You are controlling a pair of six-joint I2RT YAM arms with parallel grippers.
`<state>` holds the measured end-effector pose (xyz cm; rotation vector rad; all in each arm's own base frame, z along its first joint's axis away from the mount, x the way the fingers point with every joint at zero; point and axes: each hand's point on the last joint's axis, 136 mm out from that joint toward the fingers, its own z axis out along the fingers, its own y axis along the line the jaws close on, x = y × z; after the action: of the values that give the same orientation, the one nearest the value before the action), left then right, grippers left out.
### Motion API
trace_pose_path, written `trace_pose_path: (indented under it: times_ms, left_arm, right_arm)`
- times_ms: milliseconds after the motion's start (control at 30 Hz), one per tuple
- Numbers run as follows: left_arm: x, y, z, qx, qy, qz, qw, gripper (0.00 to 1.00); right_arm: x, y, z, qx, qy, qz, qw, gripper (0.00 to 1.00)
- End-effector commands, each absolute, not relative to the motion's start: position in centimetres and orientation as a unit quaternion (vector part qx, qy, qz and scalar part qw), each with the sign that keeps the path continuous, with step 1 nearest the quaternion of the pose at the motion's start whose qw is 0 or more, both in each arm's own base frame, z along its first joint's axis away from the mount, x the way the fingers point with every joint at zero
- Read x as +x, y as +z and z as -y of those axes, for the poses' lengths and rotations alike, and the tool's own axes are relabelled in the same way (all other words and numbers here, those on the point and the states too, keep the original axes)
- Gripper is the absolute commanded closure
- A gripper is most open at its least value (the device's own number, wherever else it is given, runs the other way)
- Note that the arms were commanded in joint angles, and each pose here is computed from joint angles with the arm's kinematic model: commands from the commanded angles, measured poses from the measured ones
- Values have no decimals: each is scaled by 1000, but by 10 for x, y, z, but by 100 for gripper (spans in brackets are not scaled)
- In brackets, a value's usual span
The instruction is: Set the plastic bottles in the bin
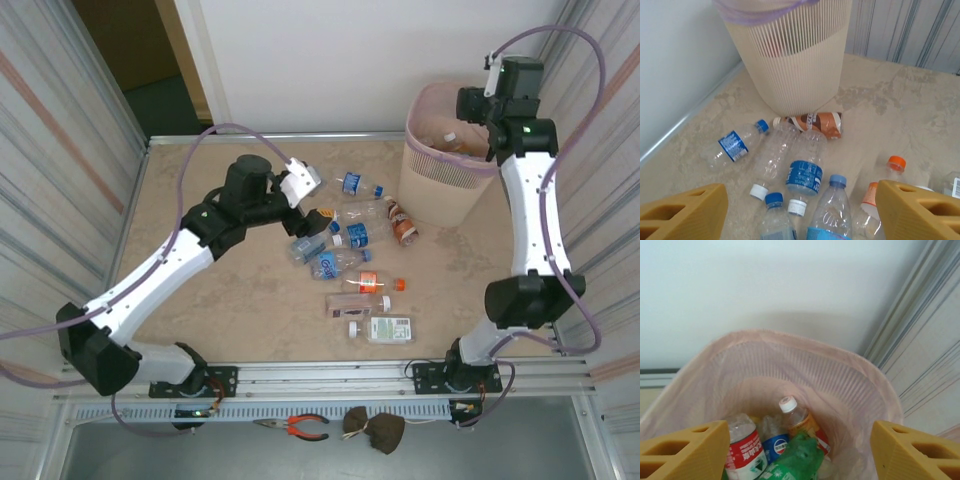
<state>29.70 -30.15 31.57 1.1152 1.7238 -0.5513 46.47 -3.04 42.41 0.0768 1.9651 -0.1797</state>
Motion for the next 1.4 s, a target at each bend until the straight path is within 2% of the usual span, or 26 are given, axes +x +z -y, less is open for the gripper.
trace_pose_path:
  times_ms: [0,333,600,1000,1367]
  left_arm:
    - [304,308,300,462,-211,-729,459,23]
    - [319,241,295,479,-167,-793,338,24]
    - [327,179,283,486,-121,-833,233,25]
    - [342,109,269,469,-63,-872,126,26]
    - [338,83,279,464,-103,-877,78,25]
  right_arm:
    - [434,440,32,51,-64,-821,564,27]
    - [368,446,36,75,-59,-806,584,27]
    - [335,441,37,82,-61,-805,585,27]
    - [317,435,39,84,-66,-806,582,27]
    - [317,437,37,82,-62,-804,585,27]
